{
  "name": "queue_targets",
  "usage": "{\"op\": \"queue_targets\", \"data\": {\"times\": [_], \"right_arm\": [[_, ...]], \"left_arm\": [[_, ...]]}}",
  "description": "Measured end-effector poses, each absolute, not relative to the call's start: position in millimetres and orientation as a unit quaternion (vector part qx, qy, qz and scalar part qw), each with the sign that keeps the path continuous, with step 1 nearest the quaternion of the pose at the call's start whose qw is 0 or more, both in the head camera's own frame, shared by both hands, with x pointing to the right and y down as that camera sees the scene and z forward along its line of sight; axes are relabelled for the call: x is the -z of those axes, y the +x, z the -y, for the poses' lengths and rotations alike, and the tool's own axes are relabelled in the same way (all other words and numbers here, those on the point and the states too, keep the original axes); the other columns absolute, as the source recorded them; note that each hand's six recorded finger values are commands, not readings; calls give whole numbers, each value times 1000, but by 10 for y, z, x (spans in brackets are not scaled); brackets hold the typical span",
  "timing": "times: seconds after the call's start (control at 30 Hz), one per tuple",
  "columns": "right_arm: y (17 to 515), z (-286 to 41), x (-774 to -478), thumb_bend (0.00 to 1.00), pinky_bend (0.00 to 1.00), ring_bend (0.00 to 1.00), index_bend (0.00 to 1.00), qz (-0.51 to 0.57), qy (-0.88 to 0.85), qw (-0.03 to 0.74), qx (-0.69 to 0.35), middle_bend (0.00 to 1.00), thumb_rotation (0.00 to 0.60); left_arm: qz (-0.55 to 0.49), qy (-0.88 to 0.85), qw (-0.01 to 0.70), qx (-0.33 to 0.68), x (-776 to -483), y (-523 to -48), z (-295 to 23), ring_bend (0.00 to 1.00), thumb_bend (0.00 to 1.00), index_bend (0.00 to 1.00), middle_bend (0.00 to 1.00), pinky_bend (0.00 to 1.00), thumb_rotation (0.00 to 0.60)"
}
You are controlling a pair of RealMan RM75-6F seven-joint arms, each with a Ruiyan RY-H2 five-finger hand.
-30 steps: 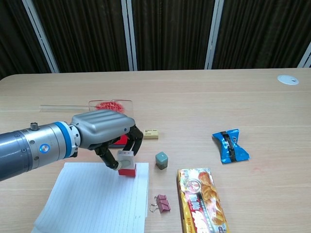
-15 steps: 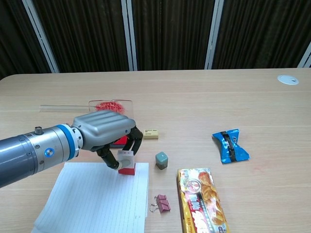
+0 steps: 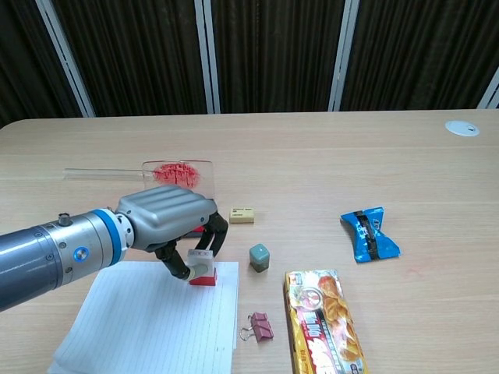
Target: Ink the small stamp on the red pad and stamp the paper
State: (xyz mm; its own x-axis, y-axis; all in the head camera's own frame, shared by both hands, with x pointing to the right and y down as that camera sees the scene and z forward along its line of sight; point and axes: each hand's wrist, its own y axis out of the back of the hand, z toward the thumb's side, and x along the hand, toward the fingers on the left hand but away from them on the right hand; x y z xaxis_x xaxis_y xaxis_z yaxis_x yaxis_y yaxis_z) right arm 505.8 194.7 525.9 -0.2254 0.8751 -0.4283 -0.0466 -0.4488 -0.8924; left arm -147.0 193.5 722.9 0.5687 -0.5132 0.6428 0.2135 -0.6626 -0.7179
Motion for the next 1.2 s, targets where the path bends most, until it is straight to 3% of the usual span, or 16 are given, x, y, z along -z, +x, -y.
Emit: {"op": "queue_targets", "data": {"times": [1.2], "right_arm": [[5068, -1948, -5262, 0, 0, 0, 0, 398, -519, 342, -675, 0, 600]], "left_arm": [[-88, -791, 391, 462, -7341, -1528, -1993, 854, 427, 577, 557, 919, 600]]}}
